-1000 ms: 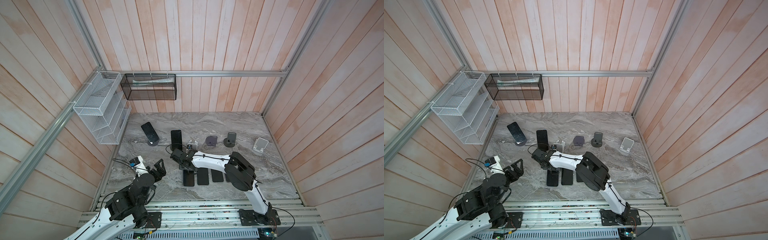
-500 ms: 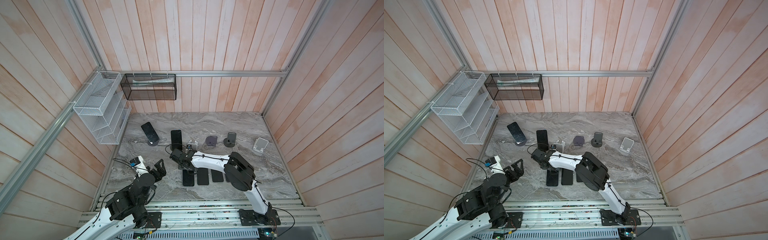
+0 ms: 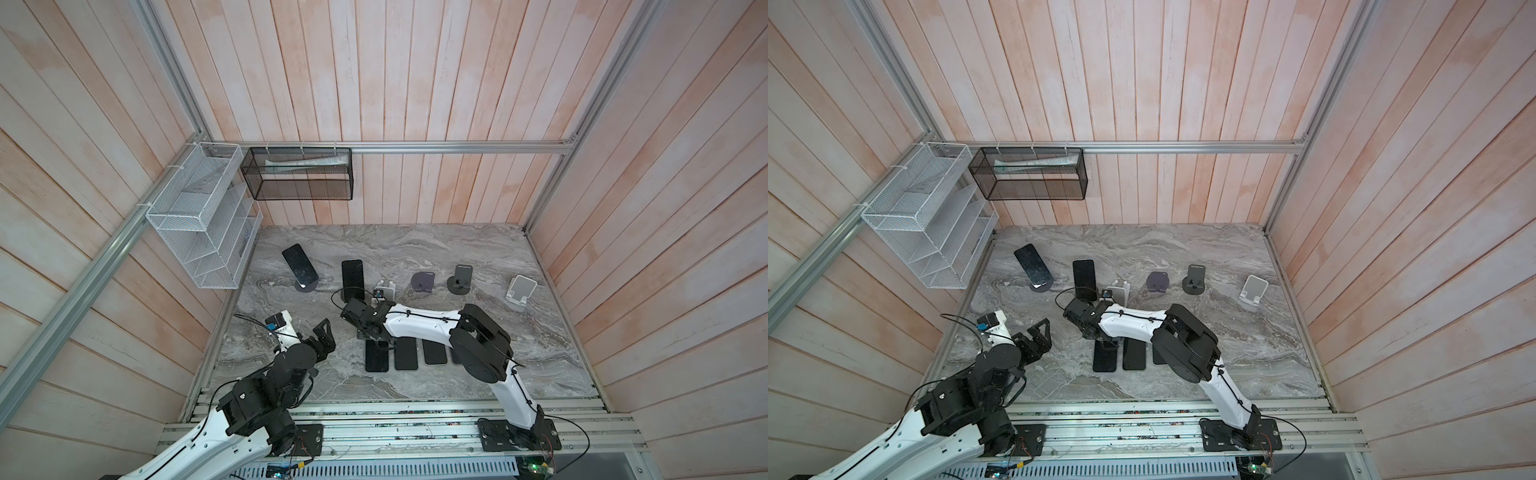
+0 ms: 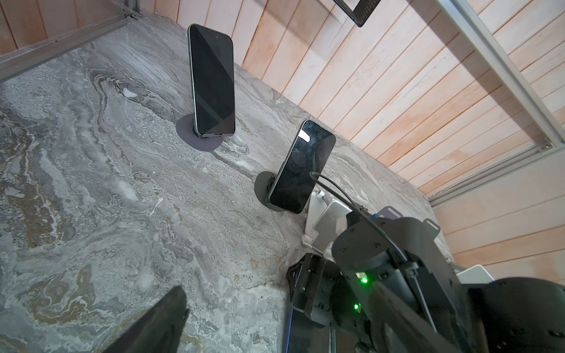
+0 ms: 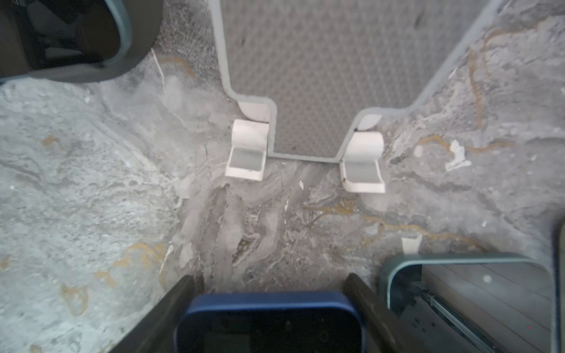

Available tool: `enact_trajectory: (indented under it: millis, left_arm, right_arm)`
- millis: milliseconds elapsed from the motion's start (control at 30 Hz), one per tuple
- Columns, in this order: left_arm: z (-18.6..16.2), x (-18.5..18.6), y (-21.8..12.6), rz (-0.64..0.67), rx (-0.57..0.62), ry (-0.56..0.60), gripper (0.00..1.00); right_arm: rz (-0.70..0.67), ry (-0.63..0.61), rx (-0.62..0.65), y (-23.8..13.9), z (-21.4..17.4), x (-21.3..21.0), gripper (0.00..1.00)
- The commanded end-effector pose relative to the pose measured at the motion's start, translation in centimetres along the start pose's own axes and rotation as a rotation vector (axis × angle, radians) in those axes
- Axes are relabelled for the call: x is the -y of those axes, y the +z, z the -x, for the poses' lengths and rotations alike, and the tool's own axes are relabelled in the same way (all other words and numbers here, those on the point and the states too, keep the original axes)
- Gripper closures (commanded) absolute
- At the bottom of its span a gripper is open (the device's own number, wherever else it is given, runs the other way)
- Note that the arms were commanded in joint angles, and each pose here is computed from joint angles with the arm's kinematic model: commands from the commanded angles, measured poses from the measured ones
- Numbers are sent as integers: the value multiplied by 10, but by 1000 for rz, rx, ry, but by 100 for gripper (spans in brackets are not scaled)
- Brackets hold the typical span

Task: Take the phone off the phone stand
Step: 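Lower the blue-edged phone flat beside the flat phones with the right gripper, then open and raise the right gripper while the left gripper reaches toward the green-edged phone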

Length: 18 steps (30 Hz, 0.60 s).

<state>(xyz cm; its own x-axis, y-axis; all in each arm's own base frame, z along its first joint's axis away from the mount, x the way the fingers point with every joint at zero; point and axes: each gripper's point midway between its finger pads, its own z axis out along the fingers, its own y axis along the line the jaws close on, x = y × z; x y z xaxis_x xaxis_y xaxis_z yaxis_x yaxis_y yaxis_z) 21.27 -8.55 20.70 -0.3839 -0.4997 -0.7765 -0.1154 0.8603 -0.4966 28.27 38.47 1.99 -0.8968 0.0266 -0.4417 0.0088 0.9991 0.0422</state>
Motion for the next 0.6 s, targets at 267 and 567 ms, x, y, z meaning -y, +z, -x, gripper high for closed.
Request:
enact_trajectory:
  millis: [267, 567]
  left_arm:
    - [9, 15, 1, -8, -1, 13, 6]
    - [35, 28, -2, 16, 63, 71, 5]
  right_arm:
    - [-23, -71, -46, 2, -5, 18, 20]
    - [194, -116, 120, -77, 43, 3, 19]
